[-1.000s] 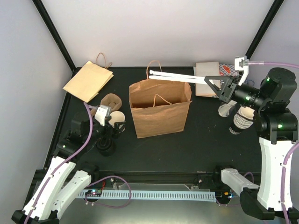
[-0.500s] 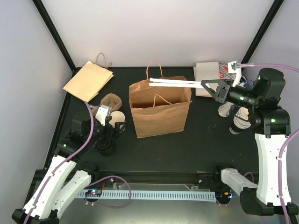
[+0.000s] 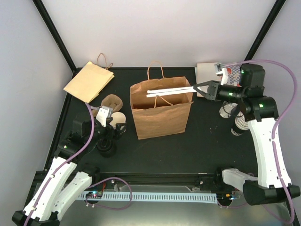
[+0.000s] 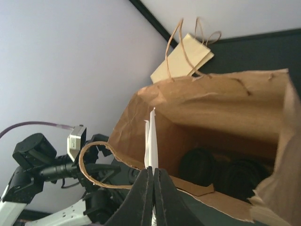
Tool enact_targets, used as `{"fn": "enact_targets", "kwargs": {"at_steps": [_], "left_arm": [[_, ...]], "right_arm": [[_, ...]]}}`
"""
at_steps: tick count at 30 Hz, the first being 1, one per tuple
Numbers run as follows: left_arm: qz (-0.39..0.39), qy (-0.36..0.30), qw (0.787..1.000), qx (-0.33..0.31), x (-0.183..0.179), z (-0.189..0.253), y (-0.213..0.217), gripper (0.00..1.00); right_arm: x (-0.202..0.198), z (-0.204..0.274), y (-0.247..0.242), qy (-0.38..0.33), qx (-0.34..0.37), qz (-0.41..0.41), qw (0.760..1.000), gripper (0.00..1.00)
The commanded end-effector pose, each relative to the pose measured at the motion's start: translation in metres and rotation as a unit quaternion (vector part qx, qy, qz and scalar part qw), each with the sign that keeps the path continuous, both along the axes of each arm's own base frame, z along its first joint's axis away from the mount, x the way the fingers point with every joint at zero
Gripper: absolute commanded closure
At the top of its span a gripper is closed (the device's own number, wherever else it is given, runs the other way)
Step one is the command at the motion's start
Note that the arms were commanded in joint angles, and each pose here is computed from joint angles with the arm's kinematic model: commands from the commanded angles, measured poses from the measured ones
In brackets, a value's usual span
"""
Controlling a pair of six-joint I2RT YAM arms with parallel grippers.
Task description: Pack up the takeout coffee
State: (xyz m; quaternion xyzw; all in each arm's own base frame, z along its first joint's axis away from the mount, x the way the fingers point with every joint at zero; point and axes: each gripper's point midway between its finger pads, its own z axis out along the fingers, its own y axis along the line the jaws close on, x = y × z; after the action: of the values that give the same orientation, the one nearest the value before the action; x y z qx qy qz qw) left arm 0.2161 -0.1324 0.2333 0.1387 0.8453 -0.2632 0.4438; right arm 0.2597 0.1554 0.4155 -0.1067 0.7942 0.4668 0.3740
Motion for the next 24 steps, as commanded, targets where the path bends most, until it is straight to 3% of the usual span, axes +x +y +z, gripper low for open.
{"fn": "enact_targets", "kwargs": {"at_steps": [1,6,10,11,13,15,20,24], "left_arm": [[-0.012,-0.017,1.000,-0.006,0.001,0.008,-0.004,0.01],[-0.010,-0.020,1.000,-0.007,0.001,0.009,-0.003,0.01],[-0.009,-0.020,1.000,-0.007,0.001,0.009,-0.003,0.01],[-0.009,-0.020,1.000,-0.007,0.001,0.009,-0.003,0.01],[-0.010,-0.018,1.000,-0.006,0.001,0.008,-0.003,0.01],[-0.010,-0.018,1.000,-0.006,0.001,0.008,-0.003,0.01],[-0.010,-0.017,1.000,-0.006,0.001,0.007,-0.003,0.01],[-0.010,-0.015,1.000,-0.005,0.002,0.007,-0.003,0.01]], "right_arm": [[0.005,-0.016,0.020,0.032,-0.024,0.024,0.999,0.98],[0.018,-0.032,0.028,0.064,-0.072,0.022,0.995,0.98],[0.024,-0.031,0.027,0.061,-0.083,0.015,0.995,0.90],[0.025,-0.031,0.026,0.059,-0.085,0.012,0.995,0.85],[0.027,-0.030,0.025,0.055,-0.089,0.005,0.995,0.58],[0.028,-0.027,0.021,0.046,-0.095,-0.005,0.994,0.44],[0.030,-0.011,0.007,0.006,-0.113,-0.050,0.992,0.23],[0.028,-0.001,-0.006,-0.031,-0.127,-0.089,0.987,0.15]]}}
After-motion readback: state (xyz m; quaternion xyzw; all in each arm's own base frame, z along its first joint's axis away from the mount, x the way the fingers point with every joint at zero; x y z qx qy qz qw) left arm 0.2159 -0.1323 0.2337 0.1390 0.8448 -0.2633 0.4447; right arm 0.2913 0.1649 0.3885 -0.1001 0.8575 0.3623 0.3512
